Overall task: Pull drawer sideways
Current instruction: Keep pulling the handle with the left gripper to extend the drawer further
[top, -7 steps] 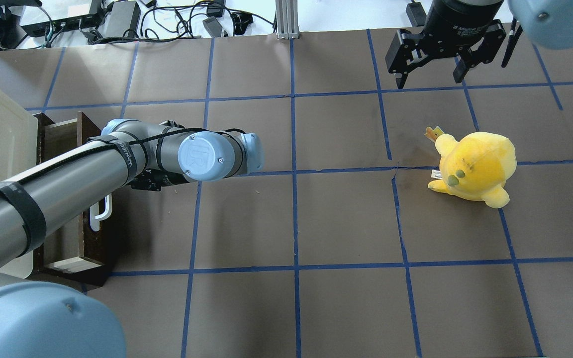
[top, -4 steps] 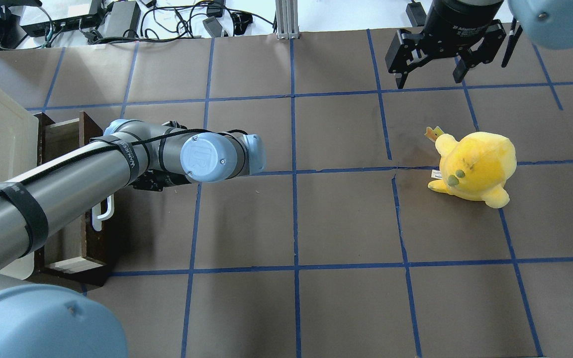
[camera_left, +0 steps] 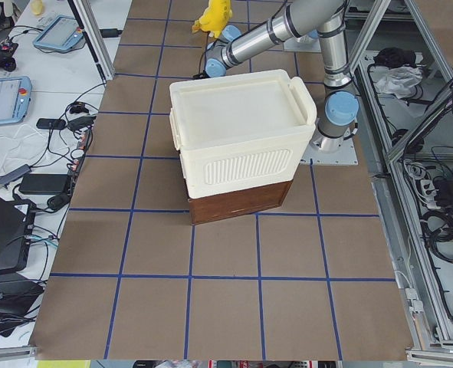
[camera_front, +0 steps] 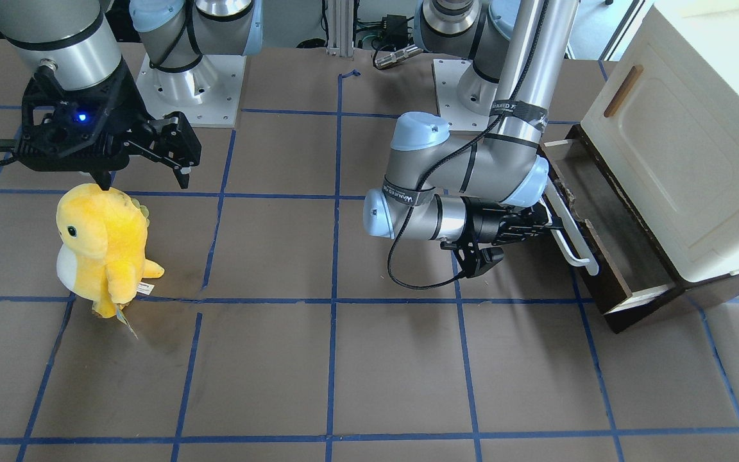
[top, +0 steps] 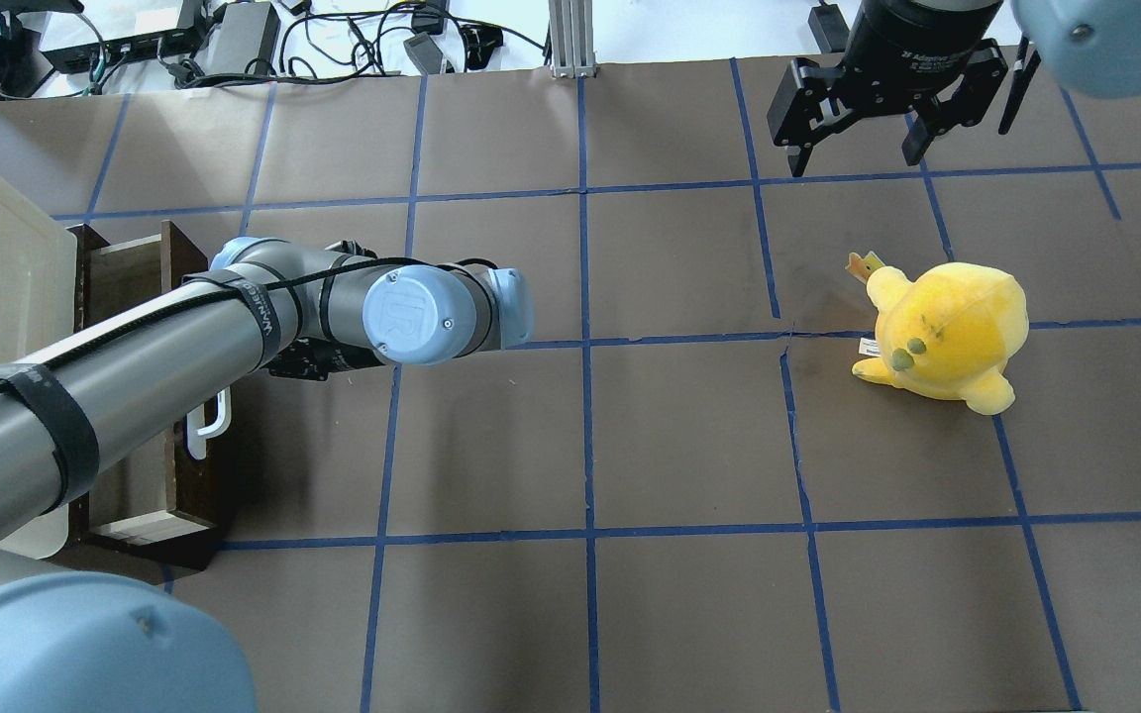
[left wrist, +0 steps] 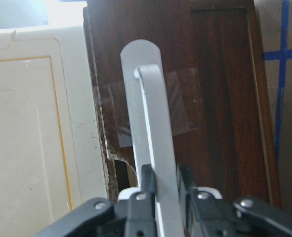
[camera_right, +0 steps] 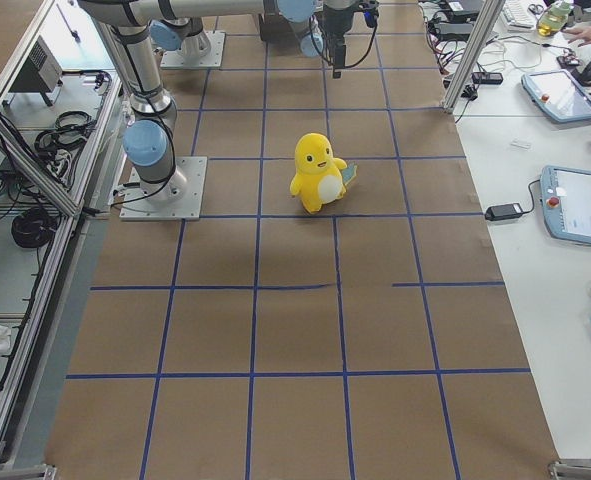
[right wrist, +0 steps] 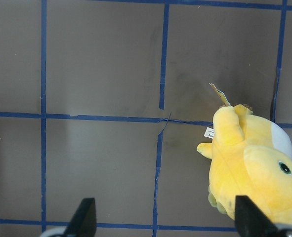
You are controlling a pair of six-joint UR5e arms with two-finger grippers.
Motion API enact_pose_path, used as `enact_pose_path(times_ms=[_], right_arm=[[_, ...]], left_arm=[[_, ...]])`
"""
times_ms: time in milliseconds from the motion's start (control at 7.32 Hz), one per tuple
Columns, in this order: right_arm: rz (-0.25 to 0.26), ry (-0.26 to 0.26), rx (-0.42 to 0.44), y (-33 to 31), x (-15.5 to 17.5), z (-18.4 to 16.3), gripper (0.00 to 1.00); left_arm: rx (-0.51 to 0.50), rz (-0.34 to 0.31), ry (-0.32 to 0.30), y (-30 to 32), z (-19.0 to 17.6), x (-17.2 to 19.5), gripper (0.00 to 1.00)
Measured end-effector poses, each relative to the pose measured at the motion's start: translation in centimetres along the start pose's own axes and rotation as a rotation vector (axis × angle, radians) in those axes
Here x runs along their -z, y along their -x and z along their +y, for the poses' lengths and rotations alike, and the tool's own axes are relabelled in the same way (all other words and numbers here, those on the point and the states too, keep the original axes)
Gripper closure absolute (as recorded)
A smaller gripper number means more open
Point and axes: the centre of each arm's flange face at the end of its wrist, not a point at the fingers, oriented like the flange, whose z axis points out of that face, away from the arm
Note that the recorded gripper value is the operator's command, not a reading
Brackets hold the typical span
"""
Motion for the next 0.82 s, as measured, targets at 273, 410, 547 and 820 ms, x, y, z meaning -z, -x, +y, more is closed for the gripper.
enact_pose_path(times_ms=[273,410,547,820], right_arm=[[0.0,0.0,0.0,0.0,0.0,0.0,0.0],[0.0,0.0,0.0,0.0,0.0,0.0,0.0],[0.0,0.0,0.0,0.0,0.0,0.0,0.0],[-0.001,0.0,0.0,0.0,0.0,0.0,0.0]], left_arm=[[0.001,0.003,-0.003,-0.1,0.0,0.3,0.85],[0.001,0.007,-0.003,0.0,-0.1,0.6,0.85],[-0.003,0.014,-0.001,0.0,-0.1,1.0,0.85],[-0.008,0.02,-0.005,0.2,-0.3,1.5,0.85]])
